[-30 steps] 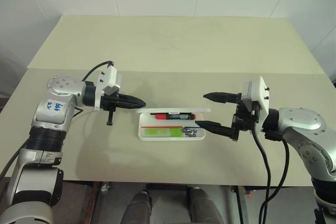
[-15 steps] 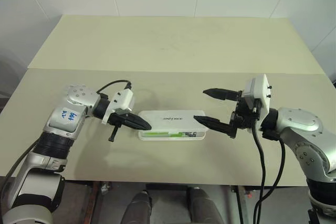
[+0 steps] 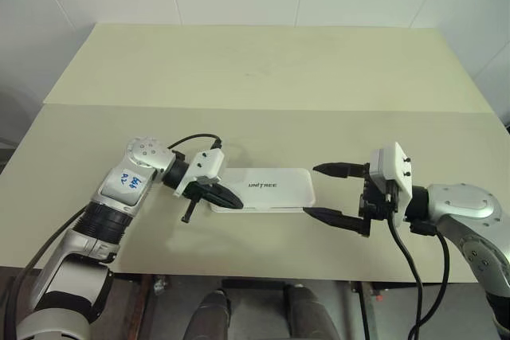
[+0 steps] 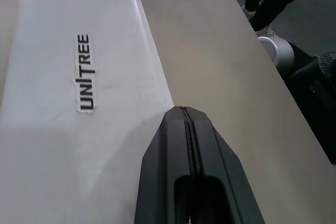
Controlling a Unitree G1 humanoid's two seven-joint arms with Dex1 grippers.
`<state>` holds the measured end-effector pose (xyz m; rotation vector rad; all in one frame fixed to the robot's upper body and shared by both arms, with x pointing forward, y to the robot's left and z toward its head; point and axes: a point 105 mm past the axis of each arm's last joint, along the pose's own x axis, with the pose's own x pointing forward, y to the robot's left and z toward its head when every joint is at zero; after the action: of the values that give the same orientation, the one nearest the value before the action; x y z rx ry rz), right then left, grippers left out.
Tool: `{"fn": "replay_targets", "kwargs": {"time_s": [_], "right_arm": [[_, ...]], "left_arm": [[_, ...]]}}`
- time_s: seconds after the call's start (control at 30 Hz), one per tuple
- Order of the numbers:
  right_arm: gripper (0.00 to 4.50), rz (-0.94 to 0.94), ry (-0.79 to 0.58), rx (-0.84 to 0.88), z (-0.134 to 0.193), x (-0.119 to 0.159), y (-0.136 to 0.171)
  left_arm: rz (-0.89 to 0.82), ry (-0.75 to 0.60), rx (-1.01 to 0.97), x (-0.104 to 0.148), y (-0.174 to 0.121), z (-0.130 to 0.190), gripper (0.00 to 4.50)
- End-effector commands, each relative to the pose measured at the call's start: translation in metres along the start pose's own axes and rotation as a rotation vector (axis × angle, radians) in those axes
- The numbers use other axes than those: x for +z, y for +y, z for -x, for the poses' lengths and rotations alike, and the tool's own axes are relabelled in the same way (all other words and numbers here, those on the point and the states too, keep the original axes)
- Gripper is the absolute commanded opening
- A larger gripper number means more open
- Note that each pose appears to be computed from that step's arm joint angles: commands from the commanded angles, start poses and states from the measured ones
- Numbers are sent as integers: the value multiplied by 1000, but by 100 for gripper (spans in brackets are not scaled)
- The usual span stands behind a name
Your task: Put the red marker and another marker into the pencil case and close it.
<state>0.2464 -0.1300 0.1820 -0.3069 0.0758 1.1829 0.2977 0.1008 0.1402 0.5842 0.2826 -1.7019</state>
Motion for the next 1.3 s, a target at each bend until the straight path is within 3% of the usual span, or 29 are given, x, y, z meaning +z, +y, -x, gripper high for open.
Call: {"fn": "replay_targets", "kwargs": {"time_s": [0.03,0.37,0.6,0.73,0.9,1.0,1.17,1.3], "right_arm": [[450,49,13,0,12,0,-2],[450,57,28,-12,20,-5,-10],[450,61,-20,-12,13,7,-8],[450,53,-29,-12,10,8,-8],[450,35,-34,-2,7,5,-5],[450,32,-34,-4,6,4,-7],[450,34,-62,-47,7,8,-17],[450,-7,-62,-24,9,8,-17]], "left_arm": [[-14,7,50,3,9,-5,2],[17,17,135,-1,22,-15,2],[33,44,129,-5,17,-17,2],[46,-41,157,8,19,-10,2],[67,-246,182,39,17,16,2],[87,-295,219,51,16,36,64],[57,-370,291,70,6,63,226],[24,-365,363,69,-3,73,365]]}}
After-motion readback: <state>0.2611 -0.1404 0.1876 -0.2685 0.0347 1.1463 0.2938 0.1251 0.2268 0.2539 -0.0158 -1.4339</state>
